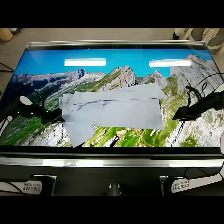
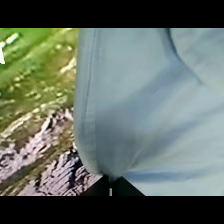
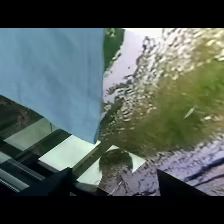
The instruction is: Fold the shirts.
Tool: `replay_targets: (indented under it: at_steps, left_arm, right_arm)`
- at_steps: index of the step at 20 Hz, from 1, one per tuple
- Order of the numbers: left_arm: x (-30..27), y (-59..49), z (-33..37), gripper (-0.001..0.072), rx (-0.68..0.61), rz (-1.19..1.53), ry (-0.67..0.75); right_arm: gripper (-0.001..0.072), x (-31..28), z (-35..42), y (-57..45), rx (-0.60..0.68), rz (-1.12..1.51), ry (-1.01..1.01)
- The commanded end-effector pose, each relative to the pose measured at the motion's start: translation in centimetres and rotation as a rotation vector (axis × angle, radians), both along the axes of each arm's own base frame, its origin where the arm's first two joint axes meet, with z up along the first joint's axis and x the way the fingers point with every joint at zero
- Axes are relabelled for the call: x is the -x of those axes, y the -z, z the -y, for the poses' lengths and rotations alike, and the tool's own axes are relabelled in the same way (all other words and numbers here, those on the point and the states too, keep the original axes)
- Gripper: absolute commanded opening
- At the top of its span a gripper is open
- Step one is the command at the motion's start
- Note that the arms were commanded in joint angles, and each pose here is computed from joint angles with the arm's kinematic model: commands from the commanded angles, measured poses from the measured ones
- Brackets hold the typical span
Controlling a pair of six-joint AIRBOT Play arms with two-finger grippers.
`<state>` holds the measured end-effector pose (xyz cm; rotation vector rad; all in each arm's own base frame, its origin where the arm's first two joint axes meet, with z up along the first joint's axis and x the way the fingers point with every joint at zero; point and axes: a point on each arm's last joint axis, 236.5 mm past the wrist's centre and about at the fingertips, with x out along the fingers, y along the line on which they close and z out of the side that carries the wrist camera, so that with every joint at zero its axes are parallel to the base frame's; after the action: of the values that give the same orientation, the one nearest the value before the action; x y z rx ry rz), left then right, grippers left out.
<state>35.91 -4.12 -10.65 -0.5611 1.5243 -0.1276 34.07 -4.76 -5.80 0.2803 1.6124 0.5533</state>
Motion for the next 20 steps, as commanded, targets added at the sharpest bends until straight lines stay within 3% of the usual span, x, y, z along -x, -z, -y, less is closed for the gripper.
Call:
replay_targets:
  at_steps: [1,8,9,10,12,17,20]
  left_arm:
    - [-0.8,-0.7,0.3,0.0029,0.002,0.039,-0.010]
    - [-1.5,-3.6,0.2,0.0029,-0.011,0.119,-0.009]
    - [-1.6,-3.9,0.2,0.0029,-0.012,0.127,-0.009]
    - [-1.6,-4.2,0.2,0.0029,-0.013,0.136,-0.009]
    - [-1.7,-4.9,0.1,0.0029,-0.018,0.158,-0.001]
    - [-4.2,-13.7,-0.3,0.0027,-0.057,0.398,0.001]
    - [-5.4,-32.6,-0.6,0.0027,-0.128,0.855,-0.013]
  right_arm:
    - [0.0618,2.7,-3.3,3.5,-0.025,-0.059,-0.076]
    - [0.0595,0.5,-8.4,6.2,-0.079,0.037,0.010]
    - [0.0529,-0.4,-8.6,6.3,-0.077,0.066,0.033]
    - [0.0403,-1.2,-8.6,6.5,-0.061,0.082,0.069]
    - [0.0016,-2.1,-8.5,6.5,-0.043,0.095,0.116]
    - [0.0017,-7.0,-7.0,-2.2,0.022,0.424,0.016]
    - [0.0018,-10.2,-3.2,-20.9,0.267,0.886,-0.068]
